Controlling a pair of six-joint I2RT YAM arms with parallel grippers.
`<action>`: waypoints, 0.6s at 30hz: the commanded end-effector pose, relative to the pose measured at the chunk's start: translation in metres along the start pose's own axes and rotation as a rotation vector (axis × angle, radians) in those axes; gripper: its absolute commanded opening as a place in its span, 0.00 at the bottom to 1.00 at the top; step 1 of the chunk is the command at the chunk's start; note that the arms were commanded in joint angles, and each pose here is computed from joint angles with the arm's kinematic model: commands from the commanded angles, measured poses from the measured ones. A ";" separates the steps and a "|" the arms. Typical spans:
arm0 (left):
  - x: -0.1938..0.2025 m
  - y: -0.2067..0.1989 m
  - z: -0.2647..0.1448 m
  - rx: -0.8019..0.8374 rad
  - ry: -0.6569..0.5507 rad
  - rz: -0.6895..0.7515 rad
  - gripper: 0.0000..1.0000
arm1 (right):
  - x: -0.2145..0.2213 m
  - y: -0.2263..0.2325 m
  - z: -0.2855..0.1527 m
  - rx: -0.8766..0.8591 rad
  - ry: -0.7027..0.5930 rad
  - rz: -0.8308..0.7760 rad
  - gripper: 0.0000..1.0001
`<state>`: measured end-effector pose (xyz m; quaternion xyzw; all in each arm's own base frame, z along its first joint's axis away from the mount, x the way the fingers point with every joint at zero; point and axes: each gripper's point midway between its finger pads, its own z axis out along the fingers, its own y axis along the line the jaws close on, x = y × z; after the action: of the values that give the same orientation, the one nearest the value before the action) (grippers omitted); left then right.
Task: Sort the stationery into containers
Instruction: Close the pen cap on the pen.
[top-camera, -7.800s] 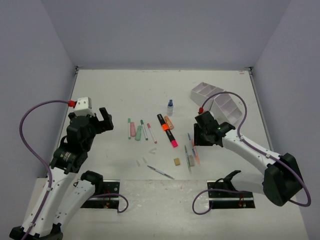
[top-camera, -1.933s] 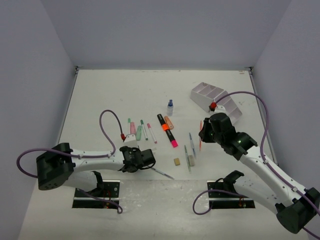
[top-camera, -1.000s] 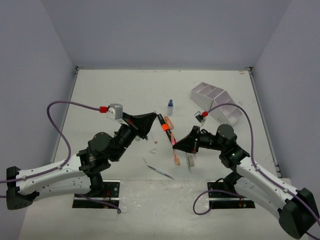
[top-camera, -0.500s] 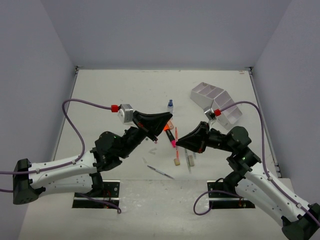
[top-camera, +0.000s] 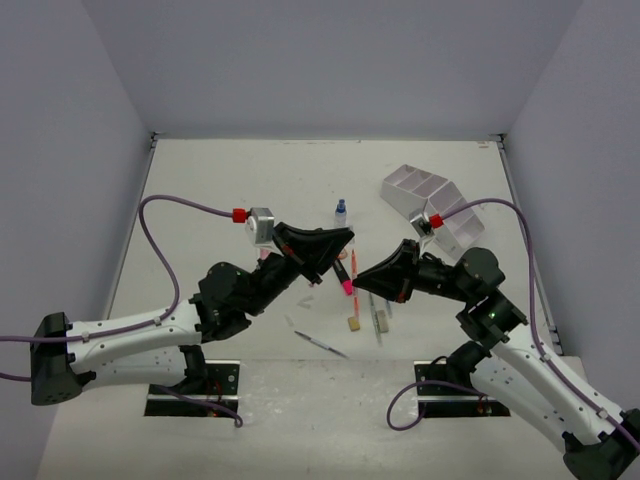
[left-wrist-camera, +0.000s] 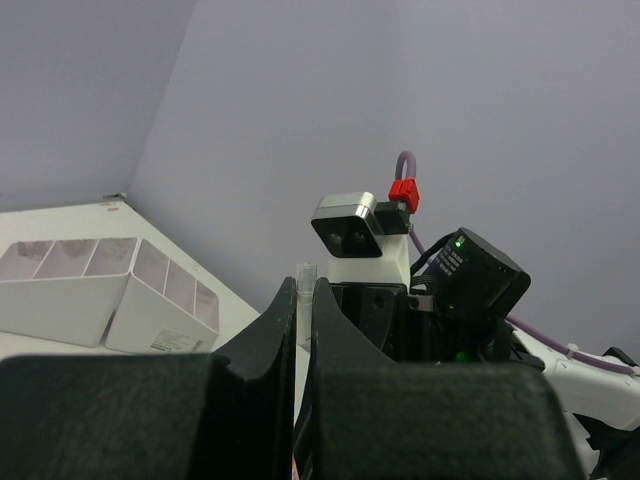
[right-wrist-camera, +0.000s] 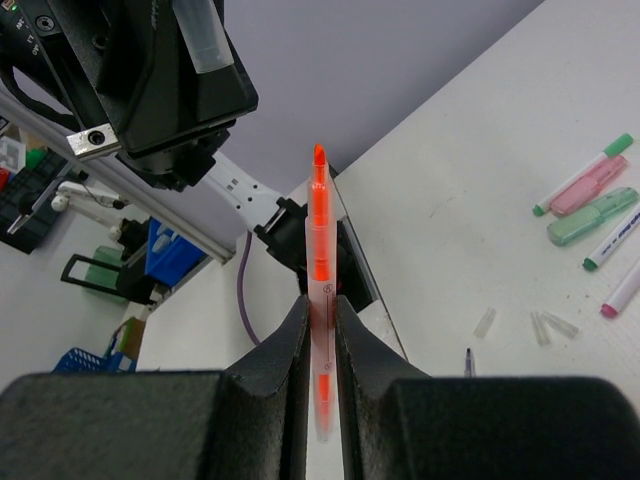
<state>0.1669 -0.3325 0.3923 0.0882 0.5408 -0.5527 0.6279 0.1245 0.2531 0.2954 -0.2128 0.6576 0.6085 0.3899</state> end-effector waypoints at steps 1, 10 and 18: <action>-0.012 -0.009 0.001 0.037 -0.048 -0.023 0.00 | -0.017 0.010 0.000 -0.004 -0.038 -0.041 0.00; 0.001 -0.001 0.000 0.015 -0.026 -0.025 0.00 | -0.020 0.018 -0.002 -0.018 -0.040 -0.055 0.00; 0.008 -0.002 0.004 0.026 -0.013 -0.028 0.00 | -0.022 0.025 -0.005 -0.043 -0.055 -0.066 0.00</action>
<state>0.1690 -0.3414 0.3747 0.0928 0.5523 -0.5503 0.6193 0.1247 0.2508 0.3034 -0.2103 0.6546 0.6061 0.3998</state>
